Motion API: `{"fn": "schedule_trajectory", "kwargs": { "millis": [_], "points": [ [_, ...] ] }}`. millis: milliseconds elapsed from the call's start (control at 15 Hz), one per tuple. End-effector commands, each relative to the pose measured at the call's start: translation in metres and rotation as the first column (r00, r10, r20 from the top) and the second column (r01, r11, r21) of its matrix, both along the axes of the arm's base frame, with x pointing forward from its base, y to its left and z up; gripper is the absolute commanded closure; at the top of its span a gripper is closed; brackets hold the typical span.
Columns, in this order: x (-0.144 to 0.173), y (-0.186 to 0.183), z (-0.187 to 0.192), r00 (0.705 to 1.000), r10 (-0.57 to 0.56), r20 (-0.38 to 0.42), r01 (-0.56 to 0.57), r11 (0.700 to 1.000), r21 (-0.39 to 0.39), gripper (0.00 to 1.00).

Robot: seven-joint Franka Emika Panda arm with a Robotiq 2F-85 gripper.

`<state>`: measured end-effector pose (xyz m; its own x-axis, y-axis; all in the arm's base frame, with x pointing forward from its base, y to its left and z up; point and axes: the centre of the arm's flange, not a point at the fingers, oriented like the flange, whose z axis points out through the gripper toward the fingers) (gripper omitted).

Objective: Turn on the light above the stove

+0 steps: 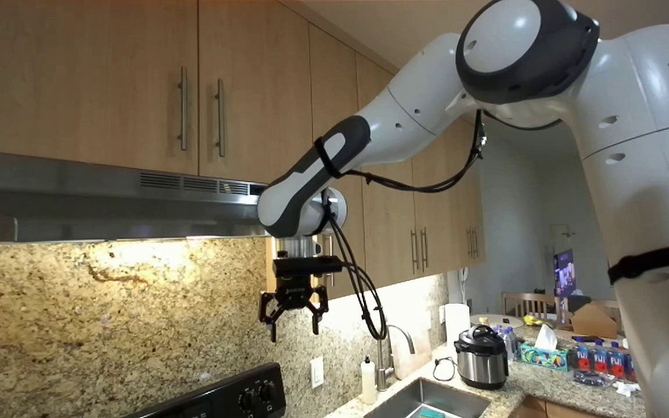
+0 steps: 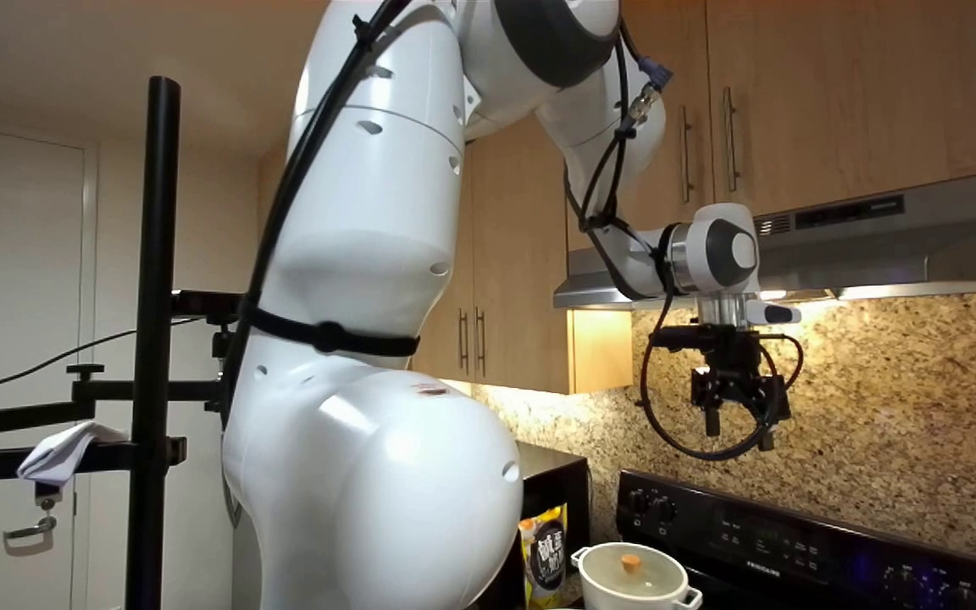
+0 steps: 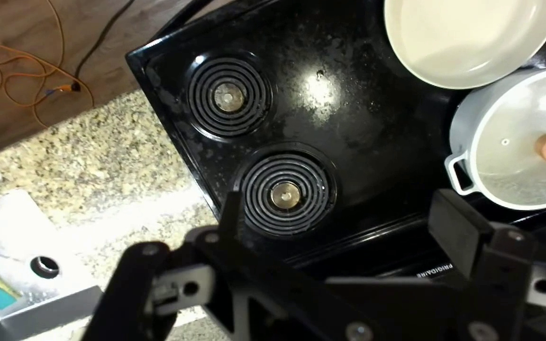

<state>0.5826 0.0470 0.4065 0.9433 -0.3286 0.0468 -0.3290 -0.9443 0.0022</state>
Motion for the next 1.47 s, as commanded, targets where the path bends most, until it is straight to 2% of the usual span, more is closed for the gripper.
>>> {"fn": "schedule_trajectory", "kwargs": {
  "millis": [0,67,133,400,1400],
  "points": [
    [-0.023,-0.022,-0.009,0.994,0.04,0.099,-0.047,0.997,0.065,0.0],
    [-0.027,-0.035,-0.009,0.991,0.037,0.129,-0.047,0.996,0.078,0.0],
    [-0.001,-0.011,-0.011,0.997,0.018,0.077,-0.021,0.999,0.036,0.0],
    [-0.01,-0.033,-0.01,0.994,0.013,0.107,-0.018,0.999,0.046,0.0],
    [-0.011,-0.03,-0.007,0.994,0.018,0.11,-0.024,0.999,0.047,0.0]
  ]
}}
